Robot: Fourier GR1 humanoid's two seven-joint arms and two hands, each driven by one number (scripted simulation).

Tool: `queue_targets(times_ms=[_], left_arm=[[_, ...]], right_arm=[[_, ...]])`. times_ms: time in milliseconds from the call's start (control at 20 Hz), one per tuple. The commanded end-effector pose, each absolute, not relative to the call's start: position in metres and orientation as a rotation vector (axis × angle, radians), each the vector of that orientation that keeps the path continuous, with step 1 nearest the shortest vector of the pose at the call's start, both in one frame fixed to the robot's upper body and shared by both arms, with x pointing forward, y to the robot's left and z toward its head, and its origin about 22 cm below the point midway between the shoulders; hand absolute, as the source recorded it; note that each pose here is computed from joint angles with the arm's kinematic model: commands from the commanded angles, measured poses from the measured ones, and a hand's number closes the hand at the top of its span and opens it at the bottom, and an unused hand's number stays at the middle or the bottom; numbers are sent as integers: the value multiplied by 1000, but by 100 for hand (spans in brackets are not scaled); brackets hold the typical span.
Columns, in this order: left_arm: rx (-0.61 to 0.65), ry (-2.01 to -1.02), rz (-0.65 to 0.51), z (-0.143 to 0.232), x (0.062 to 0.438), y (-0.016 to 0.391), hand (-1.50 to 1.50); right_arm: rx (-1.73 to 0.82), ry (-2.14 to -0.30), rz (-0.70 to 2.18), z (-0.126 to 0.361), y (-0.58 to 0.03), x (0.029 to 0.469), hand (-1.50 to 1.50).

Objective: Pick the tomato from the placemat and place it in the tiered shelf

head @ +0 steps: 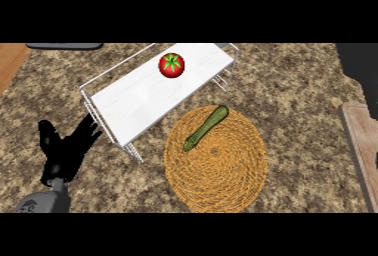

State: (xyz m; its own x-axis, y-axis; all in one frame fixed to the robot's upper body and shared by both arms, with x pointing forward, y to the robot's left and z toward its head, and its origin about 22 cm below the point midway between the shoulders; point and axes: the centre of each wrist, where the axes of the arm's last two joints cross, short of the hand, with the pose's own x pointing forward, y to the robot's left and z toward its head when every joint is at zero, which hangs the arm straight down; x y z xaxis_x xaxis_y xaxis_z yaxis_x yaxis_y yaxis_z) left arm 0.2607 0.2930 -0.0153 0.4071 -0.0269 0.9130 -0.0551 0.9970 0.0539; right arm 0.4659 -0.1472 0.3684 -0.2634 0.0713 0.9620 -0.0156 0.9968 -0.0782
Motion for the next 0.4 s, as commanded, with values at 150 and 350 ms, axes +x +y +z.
queue_targets(times_ms=[150,350], left_arm=[[63,-1142,15,-17,253,292,0],[46,-1132,4,-36,255,290,0]], right_arm=[[-15,-1800,9,357,-236,471,-150],[20,-1808,68,355,-275,467,-150]])
